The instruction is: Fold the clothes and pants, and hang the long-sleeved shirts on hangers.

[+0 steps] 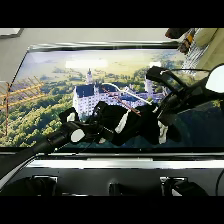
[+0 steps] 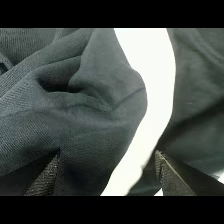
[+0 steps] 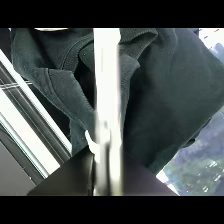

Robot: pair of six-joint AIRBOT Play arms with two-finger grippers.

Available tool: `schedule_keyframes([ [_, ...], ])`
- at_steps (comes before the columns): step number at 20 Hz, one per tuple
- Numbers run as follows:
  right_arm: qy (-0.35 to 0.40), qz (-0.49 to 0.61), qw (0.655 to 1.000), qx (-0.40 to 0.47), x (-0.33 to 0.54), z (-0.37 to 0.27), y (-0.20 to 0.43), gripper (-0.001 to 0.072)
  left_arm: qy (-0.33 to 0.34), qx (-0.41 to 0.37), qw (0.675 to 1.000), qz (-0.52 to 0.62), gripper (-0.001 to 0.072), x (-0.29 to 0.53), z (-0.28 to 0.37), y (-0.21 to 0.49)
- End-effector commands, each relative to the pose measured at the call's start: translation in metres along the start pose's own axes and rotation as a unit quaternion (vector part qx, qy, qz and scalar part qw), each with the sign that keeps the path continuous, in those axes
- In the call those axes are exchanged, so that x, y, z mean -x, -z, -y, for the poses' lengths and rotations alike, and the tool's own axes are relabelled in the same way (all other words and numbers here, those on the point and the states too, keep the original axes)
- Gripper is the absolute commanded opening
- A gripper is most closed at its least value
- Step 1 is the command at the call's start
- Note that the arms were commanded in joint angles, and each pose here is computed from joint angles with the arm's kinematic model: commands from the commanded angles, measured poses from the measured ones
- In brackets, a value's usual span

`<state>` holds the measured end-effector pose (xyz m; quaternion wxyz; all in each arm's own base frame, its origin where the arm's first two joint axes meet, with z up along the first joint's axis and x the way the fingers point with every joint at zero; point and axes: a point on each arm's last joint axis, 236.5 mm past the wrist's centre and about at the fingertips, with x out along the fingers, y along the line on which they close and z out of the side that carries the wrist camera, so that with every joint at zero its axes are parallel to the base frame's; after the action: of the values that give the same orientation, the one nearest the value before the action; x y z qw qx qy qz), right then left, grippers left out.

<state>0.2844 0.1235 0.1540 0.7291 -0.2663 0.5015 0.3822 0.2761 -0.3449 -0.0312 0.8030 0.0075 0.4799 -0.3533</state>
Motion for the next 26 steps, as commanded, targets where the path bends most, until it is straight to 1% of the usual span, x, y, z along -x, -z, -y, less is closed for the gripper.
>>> schedule_keyframes([
  [1,0.001,0.000,1.000,-0.009,0.000,0.000,0.000,0.0047,-0.006,-0.001,1.000,0.002,0.0260,-0.016,-0.006,-0.003],
  [2,0.001,0.000,1.000,-0.010,0.000,0.000,0.000,0.0047,-0.006,-0.008,1.000,0.007,0.0031,-0.015,-0.006,-0.008],
  [4,0.000,0.000,1.000,-0.010,0.000,0.000,0.000,0.0047,-0.011,-0.005,1.000,0.021,0.0030,-0.004,-0.014,-0.025],
  [6,0.000,0.000,1.000,-0.021,0.000,0.000,0.000,0.0047,-0.022,0.018,0.999,0.017,0.0029,0.015,-0.035,-0.034],
  [8,0.000,-0.001,1.000,-0.031,0.000,0.000,0.001,0.0047,-0.039,0.057,0.997,-0.021,0.0029,0.037,-0.067,-0.018],
  [10,0.000,0.000,1.000,-0.030,0.000,0.000,0.000,0.0047,-0.055,0.107,0.990,-0.073,0.0028,0.052,-0.098,0.014],
  [12,-0.002,0.000,1.000,-0.030,0.000,-0.001,0.000,0.0047,-0.063,0.137,0.984,-0.098,0.0028,0.061,-0.113,0.035],
  [18,-0.016,0.012,0.999,-0.029,0.000,-0.007,-0.006,0.0047,-0.081,0.224,0.960,-0.150,0.0029,0.074,-0.126,0.067],
  [22,-0.028,0.017,0.999,-0.029,-0.003,-0.011,-0.010,0.0047,-0.071,0.239,0.957,-0.149,0.0031,0.063,-0.120,0.074],
  [24,-0.036,0.017,0.999,-0.030,-0.006,-0.012,-0.012,0.0047,-0.046,0.255,0.959,-0.117,0.0037,0.056,-0.109,0.056],
  [25,-0.036,0.019,0.999,-0.030,-0.007,-0.011,-0.014,0.0047,-0.036,0.264,0.958,-0.103,0.0115,0.055,-0.105,0.048],
  [26,-0.032,0.024,0.999,-0.030,-0.007,-0.009,-0.016,0.0047,-0.034,0.262,0.960,-0.096,0.0282,0.057,-0.104,0.041],
])
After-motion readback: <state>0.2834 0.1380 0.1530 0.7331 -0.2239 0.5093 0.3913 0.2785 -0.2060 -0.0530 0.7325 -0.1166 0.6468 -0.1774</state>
